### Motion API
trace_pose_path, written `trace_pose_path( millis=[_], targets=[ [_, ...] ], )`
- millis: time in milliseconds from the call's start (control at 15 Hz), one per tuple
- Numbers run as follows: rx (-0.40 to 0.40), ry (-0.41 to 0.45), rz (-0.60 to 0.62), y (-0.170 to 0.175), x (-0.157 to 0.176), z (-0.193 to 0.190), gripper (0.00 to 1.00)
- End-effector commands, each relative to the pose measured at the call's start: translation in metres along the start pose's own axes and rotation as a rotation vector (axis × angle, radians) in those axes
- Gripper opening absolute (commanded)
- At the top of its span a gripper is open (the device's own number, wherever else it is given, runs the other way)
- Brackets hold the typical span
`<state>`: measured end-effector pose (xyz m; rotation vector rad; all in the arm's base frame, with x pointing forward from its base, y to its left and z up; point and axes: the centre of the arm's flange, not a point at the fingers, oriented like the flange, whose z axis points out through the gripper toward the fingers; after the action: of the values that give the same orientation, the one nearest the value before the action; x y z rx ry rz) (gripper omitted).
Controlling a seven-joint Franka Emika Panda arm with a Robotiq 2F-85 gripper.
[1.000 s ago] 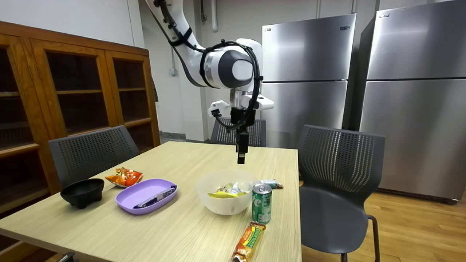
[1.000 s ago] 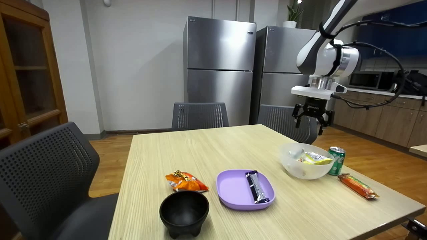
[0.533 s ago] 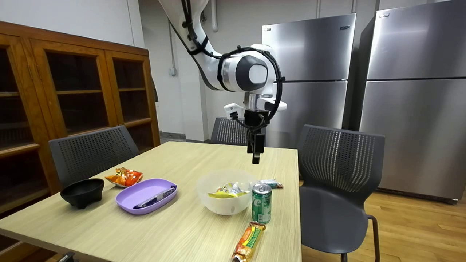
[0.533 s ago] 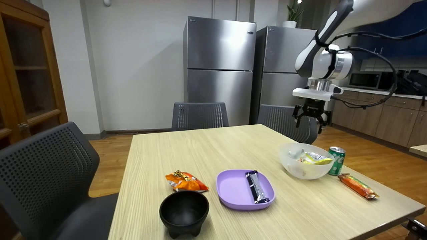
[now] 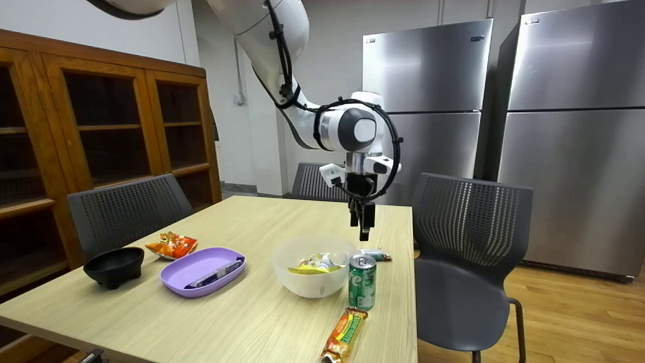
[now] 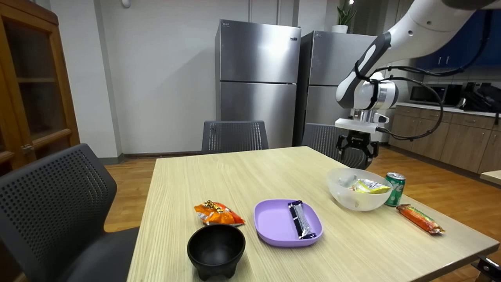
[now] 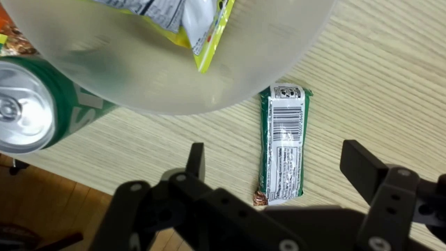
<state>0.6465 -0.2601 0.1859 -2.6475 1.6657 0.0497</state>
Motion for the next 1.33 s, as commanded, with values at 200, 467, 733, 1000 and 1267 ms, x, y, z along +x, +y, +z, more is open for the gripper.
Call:
trace_pose_path(
  millis=[200,467,733,1000,1267],
  targets=[
    [-0.052,0.004,-0.041,-0.023,0.033,0.03,1.0],
    [-0.082,0.007,-0.051,-0.027,0.033,0.05,1.0],
    [-0.101,0.011,-0.058,-0.032,0.032,0.067,1.0],
    [-0.111,0.006,-0.066,-0.033,0.03,0.079,1.0],
    [-0.11,0.002,-0.072,-0.032,0.029,0.08,1.0]
  ],
)
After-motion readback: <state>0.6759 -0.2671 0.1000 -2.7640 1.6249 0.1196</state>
